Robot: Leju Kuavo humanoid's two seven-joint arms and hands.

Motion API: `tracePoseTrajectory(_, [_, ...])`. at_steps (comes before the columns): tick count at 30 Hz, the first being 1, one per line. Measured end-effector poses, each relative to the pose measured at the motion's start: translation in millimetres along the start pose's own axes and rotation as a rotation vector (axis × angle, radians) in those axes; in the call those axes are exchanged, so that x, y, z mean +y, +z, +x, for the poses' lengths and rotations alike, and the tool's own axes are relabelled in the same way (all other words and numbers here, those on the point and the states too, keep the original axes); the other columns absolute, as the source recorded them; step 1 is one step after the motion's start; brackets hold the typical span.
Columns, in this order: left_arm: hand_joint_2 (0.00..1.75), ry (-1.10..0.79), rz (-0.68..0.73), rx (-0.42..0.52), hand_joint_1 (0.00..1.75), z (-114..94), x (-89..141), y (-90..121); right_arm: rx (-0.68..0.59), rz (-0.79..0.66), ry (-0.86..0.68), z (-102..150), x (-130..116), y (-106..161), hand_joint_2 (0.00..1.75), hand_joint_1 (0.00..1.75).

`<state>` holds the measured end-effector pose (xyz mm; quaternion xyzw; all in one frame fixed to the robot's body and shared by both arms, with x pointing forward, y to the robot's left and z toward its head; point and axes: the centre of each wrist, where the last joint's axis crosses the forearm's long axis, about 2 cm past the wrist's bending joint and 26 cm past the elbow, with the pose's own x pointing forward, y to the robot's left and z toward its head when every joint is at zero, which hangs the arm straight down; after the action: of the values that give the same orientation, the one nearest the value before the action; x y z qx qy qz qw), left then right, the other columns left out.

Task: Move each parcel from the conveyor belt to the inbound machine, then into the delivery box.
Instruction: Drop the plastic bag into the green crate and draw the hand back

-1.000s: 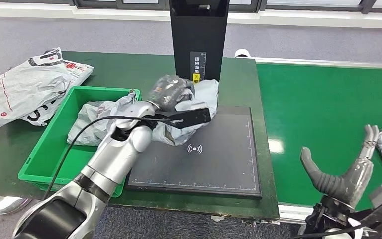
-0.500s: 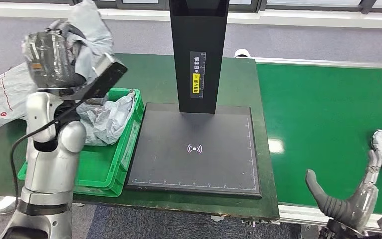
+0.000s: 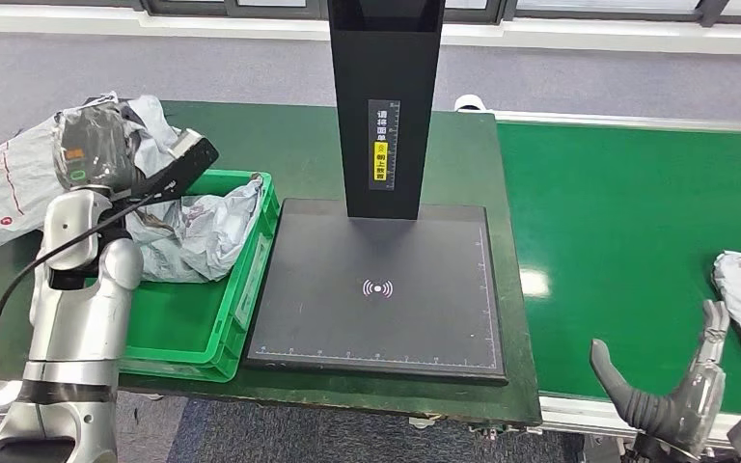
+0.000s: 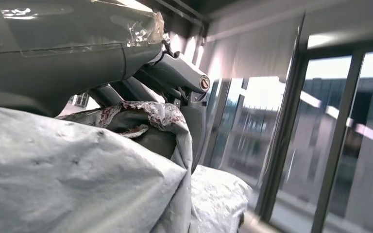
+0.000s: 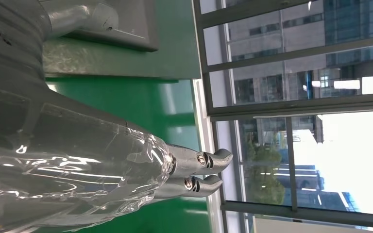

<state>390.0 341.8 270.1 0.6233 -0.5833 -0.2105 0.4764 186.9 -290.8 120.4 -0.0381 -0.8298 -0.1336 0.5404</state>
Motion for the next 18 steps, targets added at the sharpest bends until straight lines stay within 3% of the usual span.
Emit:
tracePoseTrajectory(5, [1.75, -0.029, -0.079, 0.016, 1.74, -8, -20, 8, 0.006, 0.0, 0.002, -1, -2, 1, 1.75, 0.0])
tracePoseTrajectory(9, [1.75, -0.027, -0.196, -0.005, 0.02, -13, -32, 12, 0.009, 0.003, 0.002, -2, -3, 1, 1.75, 0.0])
tracePoseTrajectory(11, [1.75, 0.0, -0.26, -0.023, 0.0, -16, -43, 16, 0.011, 0.007, 0.0, -2, -3, 2, 1.75, 0.0])
tracePoseTrajectory(15, [0.0, 0.079, -0.357, -0.048, 0.0, -24, -61, 26, 0.02, 0.013, 0.0, -3, -6, 4, 1.75, 0.0])
tracePoseTrajectory(18, [0.0, 0.087, -0.382, -0.02, 0.0, -29, -66, 30, 0.029, 0.014, -0.003, -4, -7, 4, 1.75, 0.0])
